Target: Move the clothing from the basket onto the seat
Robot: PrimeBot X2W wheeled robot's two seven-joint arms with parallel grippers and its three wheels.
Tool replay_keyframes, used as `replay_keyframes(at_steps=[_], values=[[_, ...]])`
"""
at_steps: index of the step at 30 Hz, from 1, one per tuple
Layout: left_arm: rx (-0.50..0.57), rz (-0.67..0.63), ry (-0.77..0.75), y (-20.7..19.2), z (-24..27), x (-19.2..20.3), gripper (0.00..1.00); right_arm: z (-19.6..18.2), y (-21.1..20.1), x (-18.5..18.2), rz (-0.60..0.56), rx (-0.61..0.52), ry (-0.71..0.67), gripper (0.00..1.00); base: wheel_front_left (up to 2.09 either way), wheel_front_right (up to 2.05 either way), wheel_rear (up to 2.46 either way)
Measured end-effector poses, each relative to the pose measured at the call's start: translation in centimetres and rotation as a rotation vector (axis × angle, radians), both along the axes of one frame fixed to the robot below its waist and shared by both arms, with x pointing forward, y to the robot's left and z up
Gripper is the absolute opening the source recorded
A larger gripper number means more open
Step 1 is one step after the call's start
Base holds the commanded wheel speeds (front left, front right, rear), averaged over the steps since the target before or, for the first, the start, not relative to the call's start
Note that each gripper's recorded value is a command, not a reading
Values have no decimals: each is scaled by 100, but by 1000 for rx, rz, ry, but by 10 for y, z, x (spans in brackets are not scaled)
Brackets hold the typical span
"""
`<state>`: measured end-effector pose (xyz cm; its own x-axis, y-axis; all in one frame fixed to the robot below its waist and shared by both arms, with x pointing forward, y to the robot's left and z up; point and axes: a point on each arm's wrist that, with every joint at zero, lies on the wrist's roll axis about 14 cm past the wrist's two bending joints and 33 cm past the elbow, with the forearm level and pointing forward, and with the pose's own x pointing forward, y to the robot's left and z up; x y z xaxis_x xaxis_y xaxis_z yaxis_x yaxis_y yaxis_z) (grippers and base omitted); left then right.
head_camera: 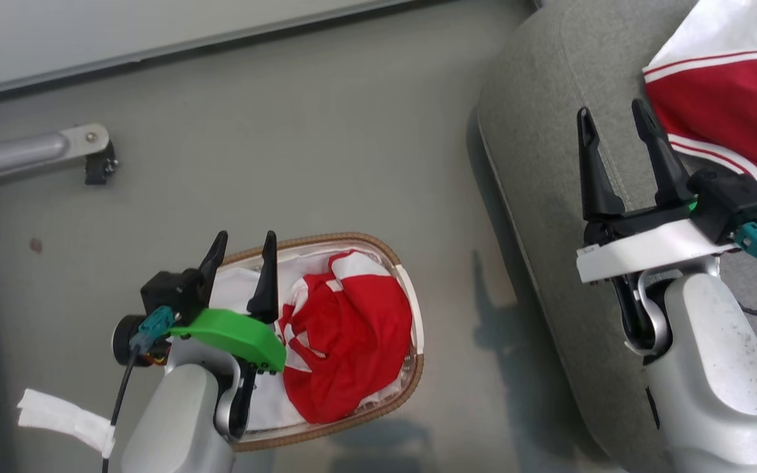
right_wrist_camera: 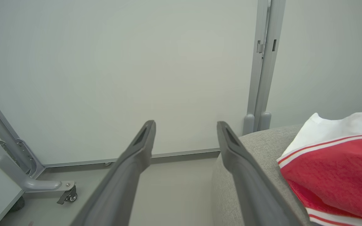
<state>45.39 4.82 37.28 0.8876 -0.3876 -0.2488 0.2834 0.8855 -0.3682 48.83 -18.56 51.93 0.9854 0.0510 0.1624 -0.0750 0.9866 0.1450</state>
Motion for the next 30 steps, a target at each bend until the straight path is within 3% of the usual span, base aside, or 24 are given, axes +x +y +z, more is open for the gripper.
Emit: replay_keyframes(at_steps=[13, 30], values=[[39, -195, 249, -45, -113, 10, 100, -35, 1, 43, 27, 7, 16, 100, 0, 0, 0], [-3, -370, 589, -83, -226, -44, 100, -88, -9, 59, 20, 12, 81, 100, 0, 0, 0]])
